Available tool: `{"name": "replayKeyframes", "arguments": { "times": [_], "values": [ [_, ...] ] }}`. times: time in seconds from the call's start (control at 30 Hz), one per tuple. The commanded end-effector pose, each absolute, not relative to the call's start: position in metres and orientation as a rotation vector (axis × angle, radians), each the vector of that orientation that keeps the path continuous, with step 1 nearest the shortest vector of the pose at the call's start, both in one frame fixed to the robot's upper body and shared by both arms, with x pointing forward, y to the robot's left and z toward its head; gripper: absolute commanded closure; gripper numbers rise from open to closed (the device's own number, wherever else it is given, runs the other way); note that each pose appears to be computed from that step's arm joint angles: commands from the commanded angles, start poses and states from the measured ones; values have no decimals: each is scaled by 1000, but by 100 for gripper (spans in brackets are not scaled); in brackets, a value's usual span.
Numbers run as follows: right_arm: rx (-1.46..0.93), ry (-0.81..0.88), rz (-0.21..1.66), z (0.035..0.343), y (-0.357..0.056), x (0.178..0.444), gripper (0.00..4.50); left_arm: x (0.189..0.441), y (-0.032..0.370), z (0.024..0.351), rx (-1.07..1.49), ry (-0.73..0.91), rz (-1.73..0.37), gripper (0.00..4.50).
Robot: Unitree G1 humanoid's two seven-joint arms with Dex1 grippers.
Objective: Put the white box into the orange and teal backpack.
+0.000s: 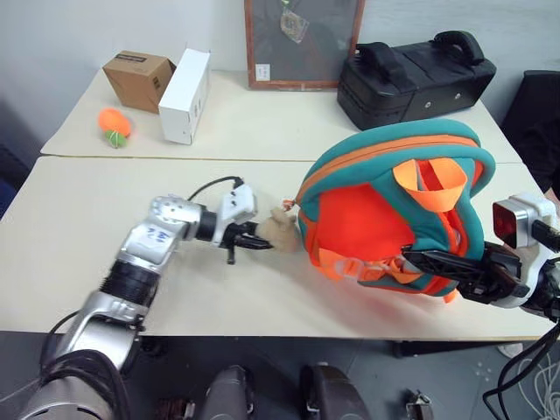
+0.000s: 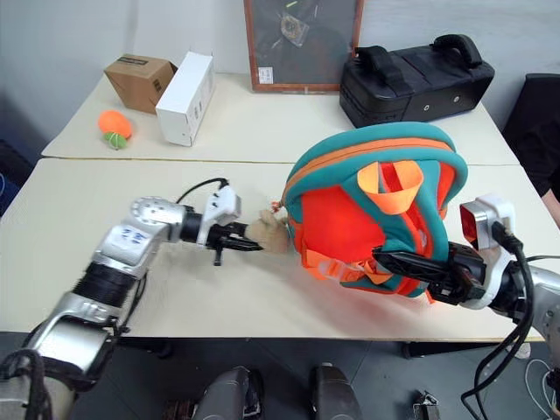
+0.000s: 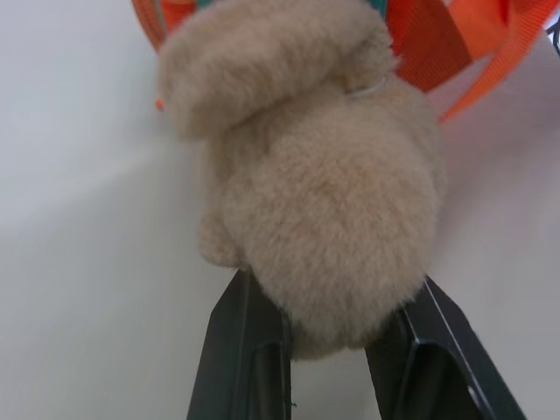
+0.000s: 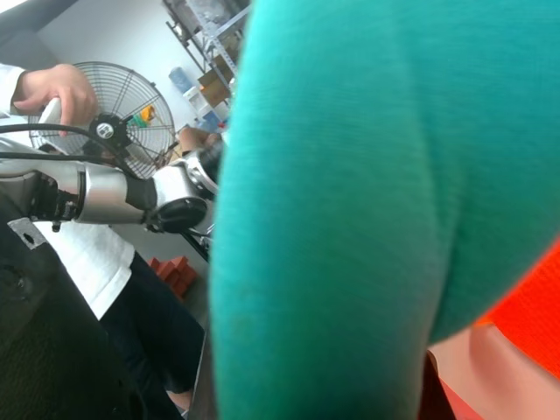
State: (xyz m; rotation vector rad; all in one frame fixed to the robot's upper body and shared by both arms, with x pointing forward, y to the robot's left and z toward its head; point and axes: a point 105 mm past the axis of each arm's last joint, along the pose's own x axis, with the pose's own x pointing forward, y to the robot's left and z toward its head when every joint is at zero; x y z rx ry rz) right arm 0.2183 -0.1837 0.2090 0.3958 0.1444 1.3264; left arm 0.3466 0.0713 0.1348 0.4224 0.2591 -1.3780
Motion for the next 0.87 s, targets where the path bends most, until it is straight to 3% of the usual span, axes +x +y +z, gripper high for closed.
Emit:
{"name": "replayKeyframes", "arguments": {
  "times": [0.03, 0.2, 0.4, 0.57, 0.63, 0.77, 0.87],
  "values": [
    [332, 72, 1342, 217, -176, 215, 450, 347, 51, 130, 418, 234, -1401, 372],
    [145, 81, 1186, 197, -170, 237, 450, 343, 36, 129, 390, 210, -1410, 372],
    [-22, 127, 1001, 198, -217, 250, 240, 321, 95, 159, 292, 211, -1381, 175],
    [-88, 217, 896, 223, -295, 232, 63, 291, 172, 191, 288, 249, -1259, 12],
    [-96, 240, 861, 239, -323, 222, 1, 281, 200, 213, 287, 258, -1205, 0],
    [-100, 216, 757, 267, -362, 220, 1, 265, 225, 261, 269, 192, -1144, 0],
    [-81, 176, 744, 273, -368, 227, 1, 265, 230, 275, 274, 125, -1083, 0]
  ]
}}
